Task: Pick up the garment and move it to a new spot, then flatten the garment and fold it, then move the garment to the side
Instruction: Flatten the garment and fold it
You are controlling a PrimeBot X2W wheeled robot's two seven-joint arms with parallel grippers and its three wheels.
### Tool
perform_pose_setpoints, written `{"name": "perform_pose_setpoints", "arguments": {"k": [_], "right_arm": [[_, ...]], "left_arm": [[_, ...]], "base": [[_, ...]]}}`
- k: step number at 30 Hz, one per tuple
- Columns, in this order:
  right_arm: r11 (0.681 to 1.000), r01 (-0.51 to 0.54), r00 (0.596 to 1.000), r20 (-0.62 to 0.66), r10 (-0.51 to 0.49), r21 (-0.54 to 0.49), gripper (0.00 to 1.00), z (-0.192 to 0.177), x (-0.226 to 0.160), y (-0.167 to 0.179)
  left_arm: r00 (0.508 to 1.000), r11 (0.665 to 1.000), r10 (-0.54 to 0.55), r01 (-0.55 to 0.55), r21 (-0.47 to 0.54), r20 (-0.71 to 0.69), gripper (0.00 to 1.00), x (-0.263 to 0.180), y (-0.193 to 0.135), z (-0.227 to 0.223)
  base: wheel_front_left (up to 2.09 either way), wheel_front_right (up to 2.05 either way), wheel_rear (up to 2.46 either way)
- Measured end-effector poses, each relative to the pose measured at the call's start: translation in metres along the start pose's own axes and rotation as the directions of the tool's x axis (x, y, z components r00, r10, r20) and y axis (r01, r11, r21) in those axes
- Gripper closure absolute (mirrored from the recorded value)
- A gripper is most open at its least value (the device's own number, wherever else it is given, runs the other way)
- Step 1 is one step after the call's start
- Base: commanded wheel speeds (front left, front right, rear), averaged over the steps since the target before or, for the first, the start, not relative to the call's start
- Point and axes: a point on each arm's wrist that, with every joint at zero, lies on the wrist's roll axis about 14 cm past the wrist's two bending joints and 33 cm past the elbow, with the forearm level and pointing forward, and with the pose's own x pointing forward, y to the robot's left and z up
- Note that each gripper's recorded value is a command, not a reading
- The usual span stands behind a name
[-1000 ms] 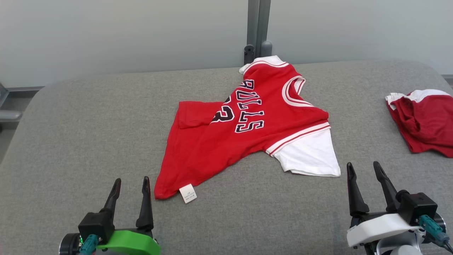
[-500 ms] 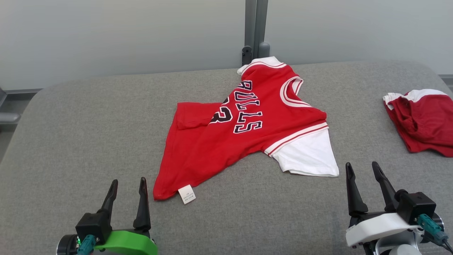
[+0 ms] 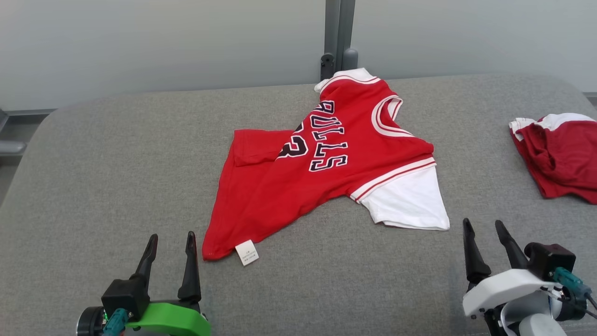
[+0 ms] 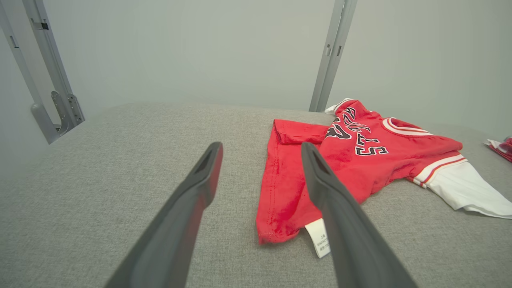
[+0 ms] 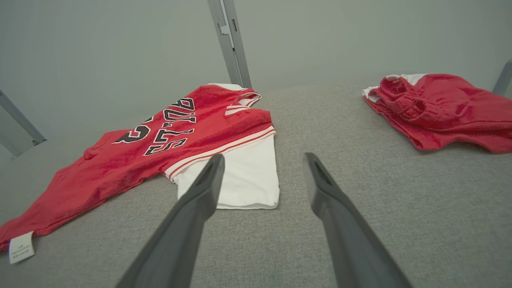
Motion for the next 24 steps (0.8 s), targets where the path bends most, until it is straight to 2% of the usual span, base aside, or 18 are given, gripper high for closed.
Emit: {"name": "perform_pose_setpoints", "arguments": {"k": [9, 16, 24], "right_arm": [[0.996, 0.071, 0.977, -0.206, -0.059, 0.050, 0.00, -0.041, 0.035, -0.017], [0.998, 0.056, 0.933, -0.359, -0.040, 0.034, 0.00, -0.078, 0.054, -0.008], [0.998, 0.050, 0.896, -0.443, -0.027, 0.040, 0.00, -0.104, 0.062, 0.001]], "left_arm": [[1.000, 1.000, 0.015, -0.015, -0.012, -0.025, 0.00, 0.007, 0.003, -0.008], [0.999, 0.999, 0.039, -0.039, -0.011, -0.037, 0.00, 0.009, 0.010, -0.012], [0.997, 0.998, 0.059, -0.060, -0.009, -0.056, 0.00, 0.006, 0.016, -0.017]], "base": [[0.00, 0.00, 0.00], [0.00, 0.00, 0.00], [0.00, 0.00, 0.00]]}}
